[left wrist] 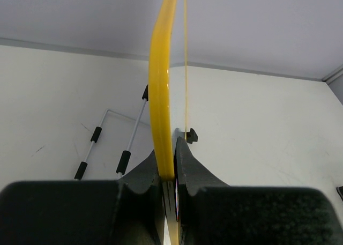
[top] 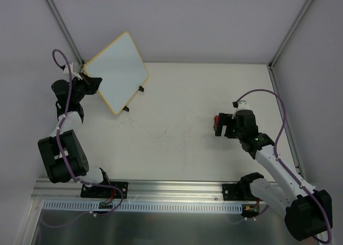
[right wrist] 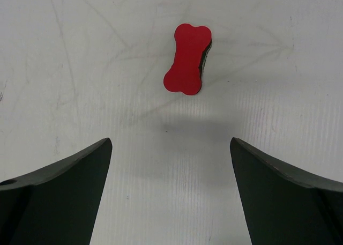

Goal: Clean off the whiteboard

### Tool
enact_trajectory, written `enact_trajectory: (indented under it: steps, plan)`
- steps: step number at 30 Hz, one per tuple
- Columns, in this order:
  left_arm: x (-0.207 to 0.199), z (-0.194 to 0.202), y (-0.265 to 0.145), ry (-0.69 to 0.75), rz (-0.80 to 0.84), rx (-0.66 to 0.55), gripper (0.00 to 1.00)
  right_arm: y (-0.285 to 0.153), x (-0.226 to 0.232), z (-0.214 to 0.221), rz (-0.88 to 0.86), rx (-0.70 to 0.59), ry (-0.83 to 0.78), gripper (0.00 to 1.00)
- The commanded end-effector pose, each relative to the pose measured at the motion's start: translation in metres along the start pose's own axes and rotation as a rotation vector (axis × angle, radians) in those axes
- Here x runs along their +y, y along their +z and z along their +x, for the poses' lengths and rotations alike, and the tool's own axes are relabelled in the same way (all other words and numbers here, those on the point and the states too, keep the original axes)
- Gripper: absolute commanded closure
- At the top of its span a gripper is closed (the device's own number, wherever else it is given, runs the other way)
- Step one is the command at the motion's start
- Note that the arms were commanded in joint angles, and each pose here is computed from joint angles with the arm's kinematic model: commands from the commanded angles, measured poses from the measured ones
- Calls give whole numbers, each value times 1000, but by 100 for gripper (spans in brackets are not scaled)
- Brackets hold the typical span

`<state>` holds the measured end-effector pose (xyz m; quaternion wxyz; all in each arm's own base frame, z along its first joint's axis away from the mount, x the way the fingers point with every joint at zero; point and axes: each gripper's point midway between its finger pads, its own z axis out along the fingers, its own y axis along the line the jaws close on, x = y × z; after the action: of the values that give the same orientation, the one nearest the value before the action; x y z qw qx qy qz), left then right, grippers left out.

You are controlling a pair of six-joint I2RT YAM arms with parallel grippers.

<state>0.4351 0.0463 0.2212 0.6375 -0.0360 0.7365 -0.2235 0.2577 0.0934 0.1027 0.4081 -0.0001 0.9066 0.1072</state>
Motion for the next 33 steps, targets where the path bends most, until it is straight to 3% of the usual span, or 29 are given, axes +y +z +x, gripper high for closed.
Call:
enact_trajectory:
  steps: [1, 8, 24, 33]
  plan:
    - [62, 40, -16, 204, -229, 126, 100, -4, -1, -3, -8, -23, -2, 4]
    - [76, 32, -14, 259, -280, 134, 100, -7, -1, 2, -16, -12, -1, 4]
    - [128, 64, -28, 331, -488, 238, 100, -7, 3, 3, -38, 4, -17, 4]
    - [139, 50, -29, 404, -541, 207, 100, -9, 2, 10, -37, 33, -20, 5]
